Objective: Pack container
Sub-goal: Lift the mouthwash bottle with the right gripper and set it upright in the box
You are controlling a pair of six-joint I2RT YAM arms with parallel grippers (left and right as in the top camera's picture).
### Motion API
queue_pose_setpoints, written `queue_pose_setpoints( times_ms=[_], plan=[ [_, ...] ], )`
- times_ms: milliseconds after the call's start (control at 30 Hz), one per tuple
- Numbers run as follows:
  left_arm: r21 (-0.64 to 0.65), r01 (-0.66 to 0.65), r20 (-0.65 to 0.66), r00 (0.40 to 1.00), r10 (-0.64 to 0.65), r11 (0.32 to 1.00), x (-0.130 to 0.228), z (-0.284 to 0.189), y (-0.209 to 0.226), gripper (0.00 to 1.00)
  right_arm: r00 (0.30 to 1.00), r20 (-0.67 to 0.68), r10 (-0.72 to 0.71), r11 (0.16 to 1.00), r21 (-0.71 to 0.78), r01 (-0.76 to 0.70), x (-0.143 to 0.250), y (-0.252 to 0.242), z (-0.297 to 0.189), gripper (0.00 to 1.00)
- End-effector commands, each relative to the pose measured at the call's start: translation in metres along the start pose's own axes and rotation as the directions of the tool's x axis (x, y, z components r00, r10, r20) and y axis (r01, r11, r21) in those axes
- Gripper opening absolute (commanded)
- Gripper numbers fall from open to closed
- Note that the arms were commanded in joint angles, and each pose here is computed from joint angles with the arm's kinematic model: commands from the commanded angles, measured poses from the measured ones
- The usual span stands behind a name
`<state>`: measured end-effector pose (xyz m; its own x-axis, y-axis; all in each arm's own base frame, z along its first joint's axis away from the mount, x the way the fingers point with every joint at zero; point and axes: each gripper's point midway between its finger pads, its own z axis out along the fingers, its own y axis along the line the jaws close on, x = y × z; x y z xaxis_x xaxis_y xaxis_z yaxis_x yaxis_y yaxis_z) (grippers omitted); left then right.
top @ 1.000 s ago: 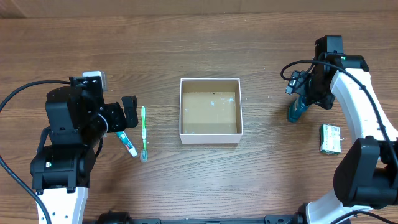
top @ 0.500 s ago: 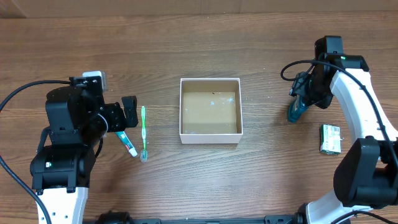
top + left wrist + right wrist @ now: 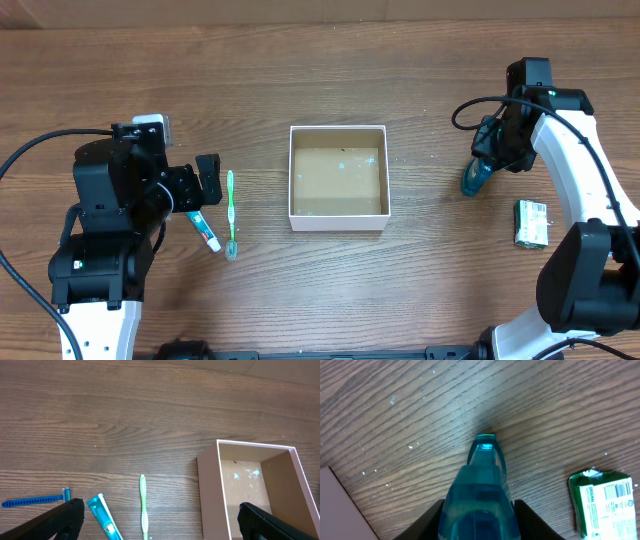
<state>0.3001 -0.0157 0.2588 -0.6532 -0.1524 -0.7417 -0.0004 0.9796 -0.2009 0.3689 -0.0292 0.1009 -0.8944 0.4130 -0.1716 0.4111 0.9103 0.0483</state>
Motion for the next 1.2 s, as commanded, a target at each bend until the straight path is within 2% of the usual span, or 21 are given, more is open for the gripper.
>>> queue_pose_setpoints(
  times_ms=[0,100,233,400,600,733,967,1167],
  plan=[
    [0.013,-0.016,0.023,1.0,0.016,1.0,-0.009,-0.006,-0.003,1.0,1.0,0.005,-0.004,1.0,0.0,0.004,-0.001,0.0,0.0,0.33],
    [0.013,-0.016,0.023,1.0,0.016,1.0,-0.009,-0.006,-0.003,1.0,1.0,0.022,-0.004,1.0,-0.007,0.004,-0.007,0.002,-0.007,0.24],
    [0.013,-0.016,0.023,1.0,0.016,1.0,-0.009,-0.006,-0.003,1.0,0.997,0.066,-0.035,0.999,-0.023,0.037,-0.018,0.009,-0.029,0.17],
    [0.013,-0.016,0.023,1.0,0.016,1.0,-0.009,-0.006,-0.003,1.0,0.984,0.165,-0.071,0.995,-0.065,0.082,-0.03,0.031,-0.09,0.04],
    [0.013,-0.016,0.023,1.0,0.016,1.0,-0.009,-0.006,-0.003,1.0,0.917,0.294,-0.269,0.94,-0.13,0.317,-0.007,0.099,-0.181,0.04],
    [0.013,-0.016,0.022,1.0,0.016,1.0,-0.009,-0.006,-0.003,1.0,0.851,0.374,-0.368,0.873,-0.175,0.455,0.023,0.153,-0.216,0.04],
    [0.008,-0.014,0.012,1.0,0.014,1.0,-0.007,-0.006,-0.002,1.0,0.831,0.349,-0.433,0.822,-0.226,0.523,0.076,0.224,-0.204,0.04],
    [0.008,-0.014,0.012,1.0,0.014,1.0,-0.007,-0.006,-0.002,1.0,0.864,0.269,-0.425,0.846,-0.222,0.485,0.09,0.259,-0.16,0.04]
  ],
)
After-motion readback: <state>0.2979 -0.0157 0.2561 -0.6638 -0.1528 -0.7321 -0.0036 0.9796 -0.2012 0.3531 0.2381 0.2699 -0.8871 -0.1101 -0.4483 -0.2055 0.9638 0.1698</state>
